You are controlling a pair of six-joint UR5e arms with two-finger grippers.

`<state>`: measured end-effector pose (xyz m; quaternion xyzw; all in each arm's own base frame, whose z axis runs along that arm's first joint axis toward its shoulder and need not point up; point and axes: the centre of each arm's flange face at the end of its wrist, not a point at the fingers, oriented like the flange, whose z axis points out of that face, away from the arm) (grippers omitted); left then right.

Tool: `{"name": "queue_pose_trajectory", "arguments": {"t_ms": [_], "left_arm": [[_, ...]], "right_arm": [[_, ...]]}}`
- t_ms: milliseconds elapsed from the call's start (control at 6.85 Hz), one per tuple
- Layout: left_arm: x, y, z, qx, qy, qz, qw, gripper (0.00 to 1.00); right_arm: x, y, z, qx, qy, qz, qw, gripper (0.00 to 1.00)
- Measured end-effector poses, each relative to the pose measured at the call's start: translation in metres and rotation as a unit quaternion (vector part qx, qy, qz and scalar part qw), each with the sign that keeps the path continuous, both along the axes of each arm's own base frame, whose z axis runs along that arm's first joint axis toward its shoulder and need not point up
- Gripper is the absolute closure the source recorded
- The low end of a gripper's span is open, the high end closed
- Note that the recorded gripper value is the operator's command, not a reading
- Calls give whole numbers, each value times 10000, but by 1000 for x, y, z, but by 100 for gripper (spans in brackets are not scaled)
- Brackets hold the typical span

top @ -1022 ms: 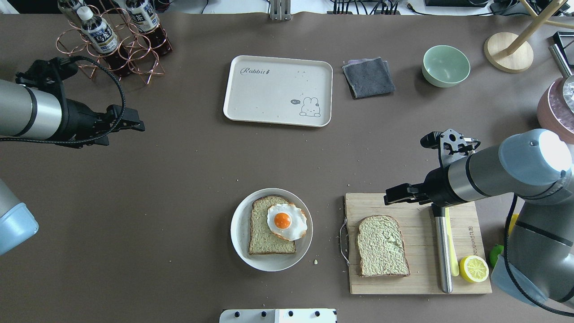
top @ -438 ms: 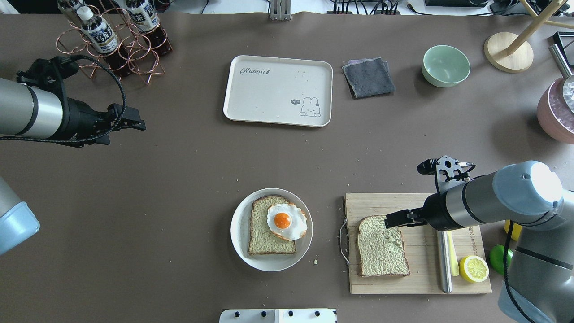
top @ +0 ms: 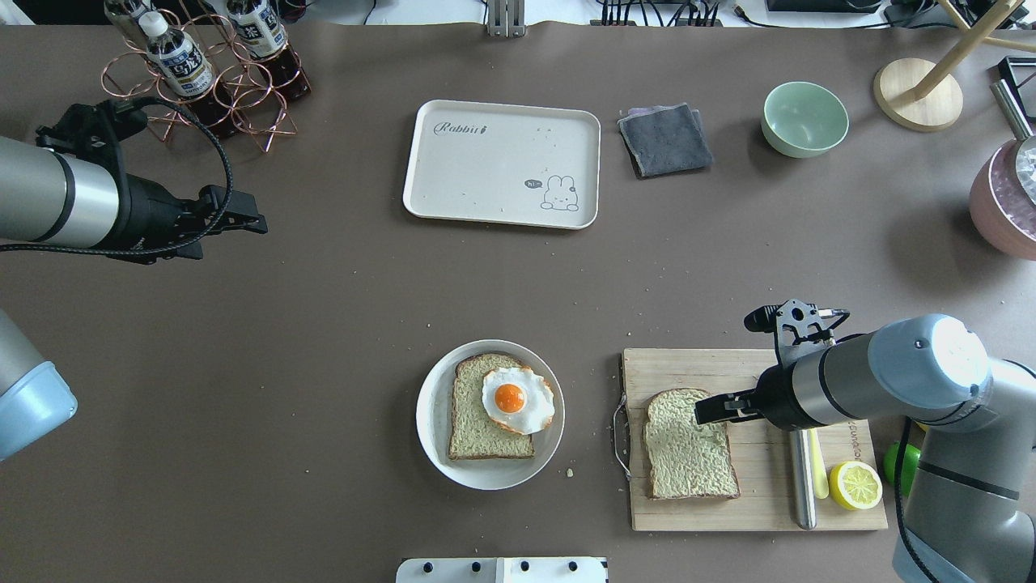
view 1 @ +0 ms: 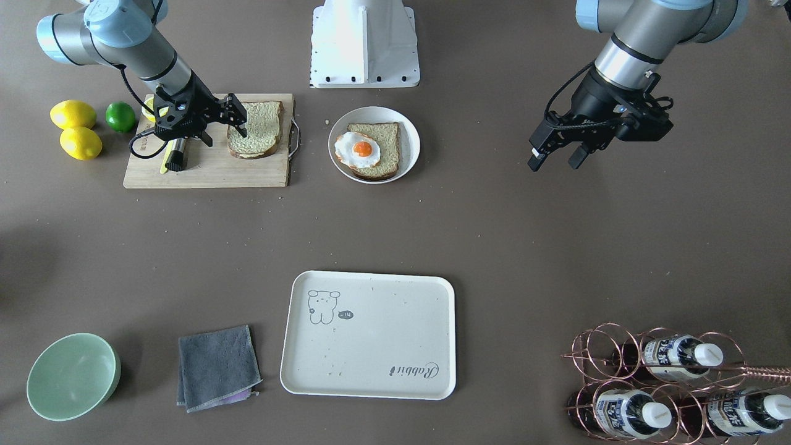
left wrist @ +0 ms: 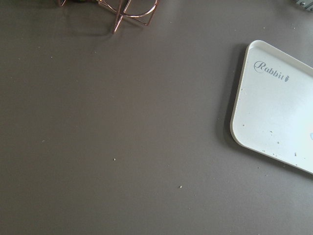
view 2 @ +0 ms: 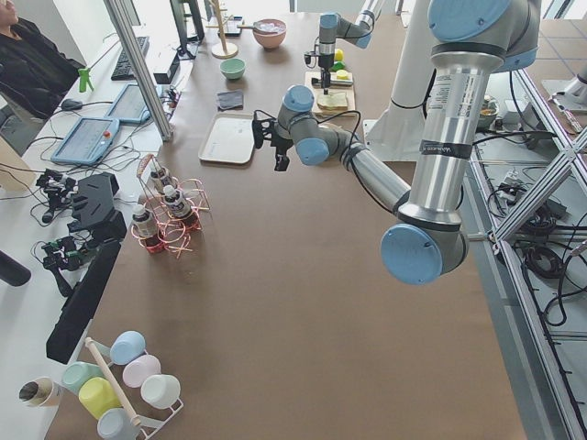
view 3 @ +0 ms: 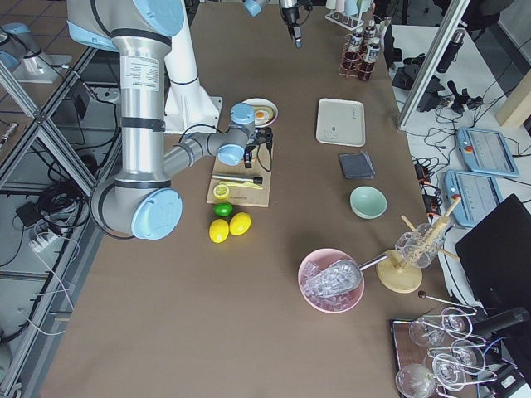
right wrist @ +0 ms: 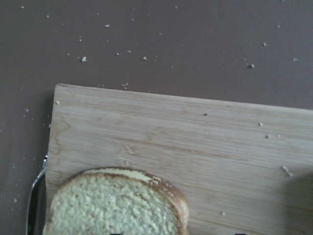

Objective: Make sandwich and place on tray
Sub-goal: 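Grasp the bread slice edge with the right gripper and lift it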

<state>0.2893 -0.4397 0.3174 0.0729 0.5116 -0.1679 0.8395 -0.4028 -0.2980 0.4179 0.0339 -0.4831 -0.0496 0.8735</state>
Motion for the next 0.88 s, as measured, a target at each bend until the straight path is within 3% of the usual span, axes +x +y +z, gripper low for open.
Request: {"name": "queue_pose_trajectory", "arguments": {"t_ms": [146,292,438,584,876], "left_arm": [[0,0,0,-3,-1,0,10000,3],[0,0,0,-7,-3,-1,10000,3],[0,0,1,-6,-4,0,10000,3],[0,0,1,-7,-6,0,10000,3],[0,0,1,-6,-5,1,10000,3]], "right_arm": [[-3,3,0,5,11,-11,10000,26],[-7,6,0,-37,19,7,10000,54],[-9,9,0,-101,23,52,9999,93],[-10,10,-1,-124,15,68,9999,100],[-10,10,-3,-128,-2,83,9999,100]]}}
